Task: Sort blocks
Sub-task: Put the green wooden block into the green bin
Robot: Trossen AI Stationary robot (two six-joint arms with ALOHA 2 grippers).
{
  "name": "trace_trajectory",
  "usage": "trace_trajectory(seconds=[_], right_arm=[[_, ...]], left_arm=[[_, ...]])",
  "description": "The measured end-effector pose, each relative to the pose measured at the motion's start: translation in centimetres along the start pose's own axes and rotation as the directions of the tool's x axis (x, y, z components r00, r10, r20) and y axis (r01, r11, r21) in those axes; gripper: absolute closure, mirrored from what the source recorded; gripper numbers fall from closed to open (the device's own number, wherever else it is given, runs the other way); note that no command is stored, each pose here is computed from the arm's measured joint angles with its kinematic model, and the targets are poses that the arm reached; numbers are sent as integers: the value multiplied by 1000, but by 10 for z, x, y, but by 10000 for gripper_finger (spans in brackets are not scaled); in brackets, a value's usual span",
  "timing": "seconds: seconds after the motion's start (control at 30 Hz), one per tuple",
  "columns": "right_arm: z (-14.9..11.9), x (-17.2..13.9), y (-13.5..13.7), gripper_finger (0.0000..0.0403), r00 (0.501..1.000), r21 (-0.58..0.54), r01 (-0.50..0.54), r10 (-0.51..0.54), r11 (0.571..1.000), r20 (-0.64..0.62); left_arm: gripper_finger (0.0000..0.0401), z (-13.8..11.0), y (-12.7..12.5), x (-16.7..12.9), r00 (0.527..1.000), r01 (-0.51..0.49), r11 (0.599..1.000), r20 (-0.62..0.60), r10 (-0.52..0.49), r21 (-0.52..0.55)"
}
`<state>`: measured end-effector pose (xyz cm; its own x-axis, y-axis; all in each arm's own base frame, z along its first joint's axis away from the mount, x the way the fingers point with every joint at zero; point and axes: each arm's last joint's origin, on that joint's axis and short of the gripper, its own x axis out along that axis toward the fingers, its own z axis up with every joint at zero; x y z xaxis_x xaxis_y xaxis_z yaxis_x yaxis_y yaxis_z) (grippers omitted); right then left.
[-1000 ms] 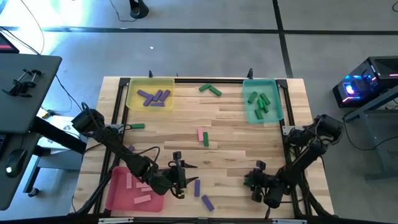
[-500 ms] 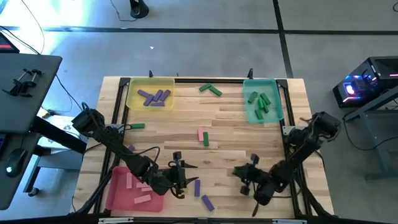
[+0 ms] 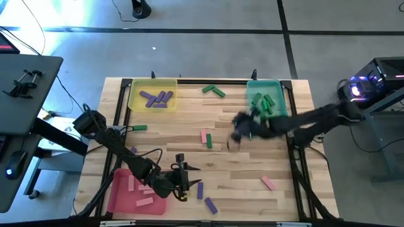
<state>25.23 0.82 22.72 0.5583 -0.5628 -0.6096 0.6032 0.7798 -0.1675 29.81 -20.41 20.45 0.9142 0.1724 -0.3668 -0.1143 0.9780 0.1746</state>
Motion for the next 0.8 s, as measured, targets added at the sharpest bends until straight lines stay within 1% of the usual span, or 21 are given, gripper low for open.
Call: trace_trajectory(seconds=[0.1, 0.2, 0.37, 0.5, 0.57, 0.63, 0.7, 0.8], right_arm=[[5, 21, -49, 324, 984, 58, 119, -110, 991, -140], [-2, 37, -90, 324, 938, 100, 238, -202, 966, -282], [-40, 59, -143, 324, 850, 173, 374, -262, 911, -457], [-69, 64, -168, 324, 795, 226, 441, -261, 869, -548], [-78, 67, -175, 324, 795, 248, 456, -266, 855, -545], [-82, 71, -179, 324, 825, 296, 436, -246, 850, -510], [-85, 74, -181, 324, 844, 318, 425, -243, 848, -479], [-87, 76, -182, 324, 855, 336, 424, -250, 841, -454]], left_arm=[[218, 0, 0, 0, 1000, 3, 1000, -1, -3, -7], [218, 0, -1, 0, 1000, 22, 1000, -5, -22, -14], [218, 0, -1, 0, 1000, 26, 999, -5, -26, -23], [218, 0, -1, 0, 1000, 25, 999, -4, -26, -24], [218, 0, -1, 0, 1000, 25, 999, -4, -25, -24], [218, 0, 0, 0, 1000, 24, 999, -4, -24, -25], [218, 0, 0, 1, 1000, 22, 999, -5, -22, -25], [218, 0, 1, 2, 1000, 18, 999, -5, -18, -27]])
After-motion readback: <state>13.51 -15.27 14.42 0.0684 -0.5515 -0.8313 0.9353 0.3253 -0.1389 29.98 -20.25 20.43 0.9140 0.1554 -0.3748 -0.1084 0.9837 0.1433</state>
